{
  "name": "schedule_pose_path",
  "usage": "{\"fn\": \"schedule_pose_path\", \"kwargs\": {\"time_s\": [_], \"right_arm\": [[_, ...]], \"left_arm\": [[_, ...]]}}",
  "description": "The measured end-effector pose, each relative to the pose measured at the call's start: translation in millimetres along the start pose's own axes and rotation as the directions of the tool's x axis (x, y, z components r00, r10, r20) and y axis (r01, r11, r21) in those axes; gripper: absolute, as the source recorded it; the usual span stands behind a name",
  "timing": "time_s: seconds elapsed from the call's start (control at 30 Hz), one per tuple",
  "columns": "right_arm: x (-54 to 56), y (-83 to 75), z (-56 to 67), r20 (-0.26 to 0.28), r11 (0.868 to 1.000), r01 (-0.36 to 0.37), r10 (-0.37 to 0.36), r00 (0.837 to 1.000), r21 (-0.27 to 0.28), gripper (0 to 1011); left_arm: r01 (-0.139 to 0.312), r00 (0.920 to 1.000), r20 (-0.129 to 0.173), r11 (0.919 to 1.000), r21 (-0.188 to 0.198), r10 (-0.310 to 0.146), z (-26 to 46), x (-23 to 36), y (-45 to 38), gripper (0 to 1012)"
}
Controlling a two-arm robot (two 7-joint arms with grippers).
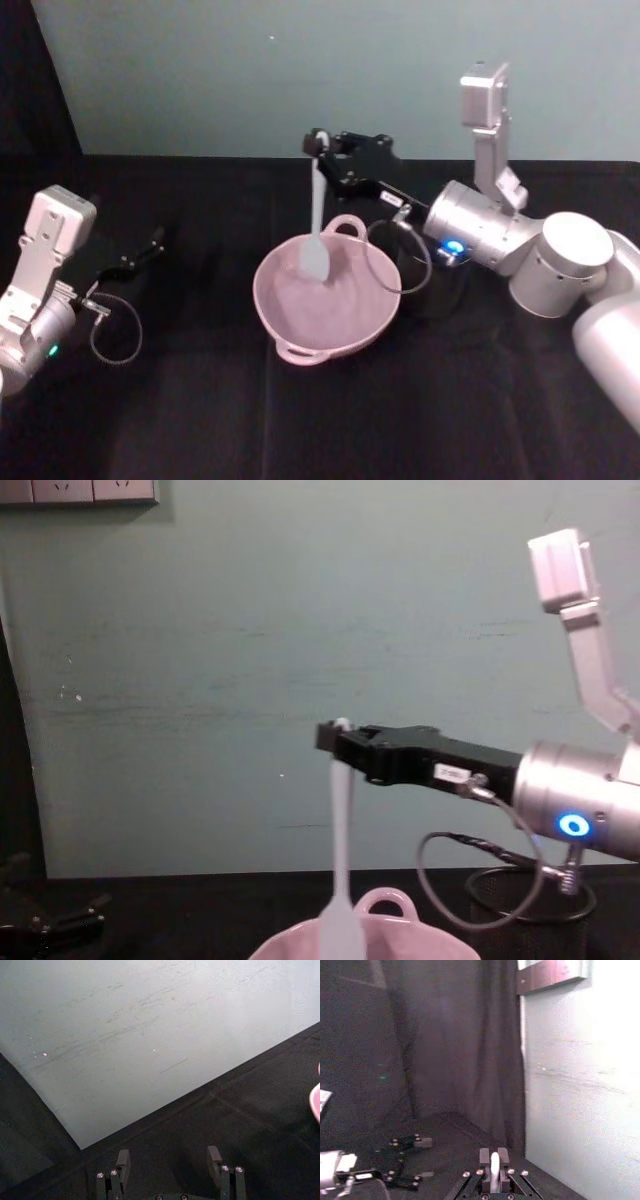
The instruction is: Use the one hand to pick up the spoon and stir the clear water in the bowl.
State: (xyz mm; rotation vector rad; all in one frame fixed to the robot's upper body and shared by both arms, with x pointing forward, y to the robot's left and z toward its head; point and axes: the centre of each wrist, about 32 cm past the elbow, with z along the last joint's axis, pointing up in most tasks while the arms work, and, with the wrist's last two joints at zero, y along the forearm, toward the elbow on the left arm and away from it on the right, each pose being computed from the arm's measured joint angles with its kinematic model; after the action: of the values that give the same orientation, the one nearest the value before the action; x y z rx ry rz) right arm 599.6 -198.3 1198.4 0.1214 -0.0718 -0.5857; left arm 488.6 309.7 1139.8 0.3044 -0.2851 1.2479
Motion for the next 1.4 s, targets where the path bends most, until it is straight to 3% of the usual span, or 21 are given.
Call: {"fn": "schedule_pose_path", "kwargs": {"time_s": [0.3,0.53,0.77,1.07,1.17,1.4], "right_arm": [[7.2,-30.2,4.8,0.017,0.998,0.066,-0.067,0.998,0.004,105],[0.6,-47.8,8.3,0.025,0.998,0.069,-0.069,0.997,-0.008,105],[-11.0,-54.3,11.1,0.03,0.999,0.042,-0.042,0.999,-0.015,105],[-28.1,-48.8,10.6,0.01,1.0,-0.022,0.022,1.0,-0.018,105],[-34.6,-39.9,10.7,0.004,0.998,-0.055,0.055,0.999,-0.009,105],[-38.1,-18.7,9.3,-0.006,0.996,-0.093,0.093,0.996,0.005,105]], "left_arm": [[0.0,1.0,0.0,1.0,0.0,0.0,0.0,0.0,0.0,1011],[0.0,1.0,0.0,1.0,0.0,0.0,0.0,0.0,0.0,1011],[0.0,1.0,0.0,1.0,0.0,0.0,0.0,0.0,0.0,1011],[0.0,1.0,0.0,1.0,0.0,0.0,0.0,0.0,0.0,1011],[0.0,1.0,0.0,1.0,0.0,0.0,0.0,0.0,0.0,1011],[0.0,1.0,0.0,1.0,0.0,0.0,0.0,0.0,0.0,1011]]}}
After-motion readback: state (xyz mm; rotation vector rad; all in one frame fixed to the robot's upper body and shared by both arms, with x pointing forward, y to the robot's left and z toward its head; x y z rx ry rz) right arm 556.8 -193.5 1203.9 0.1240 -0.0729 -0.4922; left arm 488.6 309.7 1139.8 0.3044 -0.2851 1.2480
